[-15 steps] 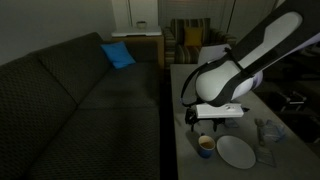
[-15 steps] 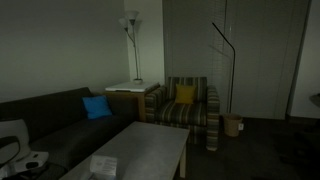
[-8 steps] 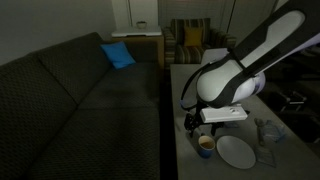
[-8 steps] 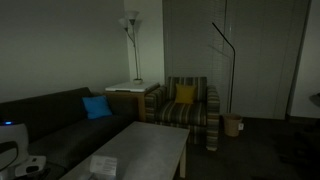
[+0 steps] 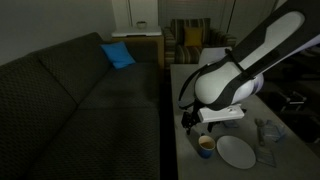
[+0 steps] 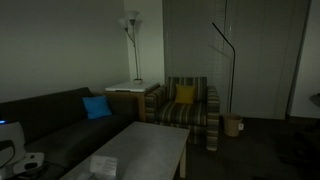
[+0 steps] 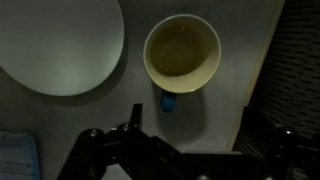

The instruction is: Pick up the blue cup from the table and put it on the plate.

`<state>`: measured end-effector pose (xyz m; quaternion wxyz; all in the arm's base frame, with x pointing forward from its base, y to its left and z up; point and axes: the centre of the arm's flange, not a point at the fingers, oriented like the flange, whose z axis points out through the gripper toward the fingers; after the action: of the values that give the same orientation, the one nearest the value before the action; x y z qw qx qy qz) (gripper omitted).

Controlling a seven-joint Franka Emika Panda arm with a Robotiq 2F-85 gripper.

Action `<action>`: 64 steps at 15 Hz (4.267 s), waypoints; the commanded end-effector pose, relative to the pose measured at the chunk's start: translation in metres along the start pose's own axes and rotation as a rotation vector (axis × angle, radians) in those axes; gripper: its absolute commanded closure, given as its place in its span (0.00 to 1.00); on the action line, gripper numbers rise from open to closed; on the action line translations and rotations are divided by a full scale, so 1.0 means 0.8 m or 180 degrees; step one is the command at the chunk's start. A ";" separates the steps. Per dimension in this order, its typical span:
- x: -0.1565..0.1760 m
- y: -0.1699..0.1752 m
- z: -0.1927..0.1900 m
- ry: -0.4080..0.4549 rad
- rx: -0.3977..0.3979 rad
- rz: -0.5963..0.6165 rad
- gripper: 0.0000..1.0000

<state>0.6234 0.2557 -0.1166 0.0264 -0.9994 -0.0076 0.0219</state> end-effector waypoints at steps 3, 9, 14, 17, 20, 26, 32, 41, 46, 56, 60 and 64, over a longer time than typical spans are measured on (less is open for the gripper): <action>0.007 0.029 0.031 0.0147 -0.0028 0.0116 0.00; 0.011 0.041 0.054 0.0134 0.0132 0.0239 0.00; 0.006 0.041 0.069 0.0089 0.0139 0.0320 0.00; 0.004 0.042 0.072 0.0101 0.0144 0.0368 0.00; 0.001 0.041 0.075 0.0089 0.0142 0.0366 0.13; 0.000 0.039 0.075 0.0091 0.0134 0.0342 0.66; -0.001 0.034 0.074 0.0097 0.0135 0.0320 1.00; 0.004 0.032 0.038 0.0045 0.0099 0.0049 0.97; 0.021 0.036 0.003 0.0121 0.0038 -0.0045 0.97; 0.026 0.088 -0.015 -0.0326 -0.0270 0.0092 0.97; 0.020 0.103 -0.006 -0.0302 -0.0276 0.0182 0.97; 0.012 0.112 0.003 -0.0318 -0.0257 0.0242 0.97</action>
<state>0.6407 0.1759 -0.1224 -0.0159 -0.9975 0.0187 0.0656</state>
